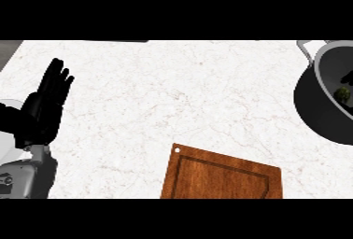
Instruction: Pick the squash from the cutting board and place it in the pot
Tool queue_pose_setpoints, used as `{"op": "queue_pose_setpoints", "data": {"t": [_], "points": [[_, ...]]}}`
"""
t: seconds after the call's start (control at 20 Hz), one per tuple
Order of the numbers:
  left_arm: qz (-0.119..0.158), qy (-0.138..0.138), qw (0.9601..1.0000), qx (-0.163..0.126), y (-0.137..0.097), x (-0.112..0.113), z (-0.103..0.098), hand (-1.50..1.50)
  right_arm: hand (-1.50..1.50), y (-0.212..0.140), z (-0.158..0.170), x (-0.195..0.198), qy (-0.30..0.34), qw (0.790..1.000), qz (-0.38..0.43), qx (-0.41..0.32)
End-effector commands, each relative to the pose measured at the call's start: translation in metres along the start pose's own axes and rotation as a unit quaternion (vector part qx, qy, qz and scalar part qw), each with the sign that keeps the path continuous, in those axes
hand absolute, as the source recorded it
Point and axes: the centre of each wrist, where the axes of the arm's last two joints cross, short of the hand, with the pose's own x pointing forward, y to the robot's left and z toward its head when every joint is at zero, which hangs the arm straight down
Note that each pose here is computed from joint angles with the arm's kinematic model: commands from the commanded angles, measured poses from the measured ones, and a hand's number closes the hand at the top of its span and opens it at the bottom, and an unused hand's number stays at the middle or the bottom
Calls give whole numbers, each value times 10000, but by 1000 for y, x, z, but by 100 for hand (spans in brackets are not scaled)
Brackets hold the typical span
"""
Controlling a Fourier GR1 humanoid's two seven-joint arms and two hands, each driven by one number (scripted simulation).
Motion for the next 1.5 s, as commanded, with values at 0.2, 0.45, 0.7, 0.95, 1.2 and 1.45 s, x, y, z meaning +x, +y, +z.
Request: {"op": "queue_pose_setpoints", "data": {"t": [0.2, 0.45, 0.7, 0.95, 1.2, 1.45], "points": [[1, -26, 10000, 31, 9, 5, -7, 0, -150, 47, -10, -8, -200, 9839, -1664, 622], [-17, -23, 10000, 82, 6, -5, -3, 0, -150, 39, -10, -15, -385, 9537, -2980, 149], [-15, -38, 10000, 15, -6, 6, -4, 0, -150, -12, -3, -35, -247, 9296, -3676, -70], [46, -7, 10000, 4, 7, 0, 7, 0, -150, -52, 38, -65, -97, 9248, -3791, -323], [22, -2, 9999, 104, 2, -9, -10, 0, -150, -79, 47, -69, -86, 9211, -3891, -141], [-5, -117, 9999, -83, 7, 3, -6, 0, -150, -99, 54, -71, 24, 9245, -3808, -165]]}}
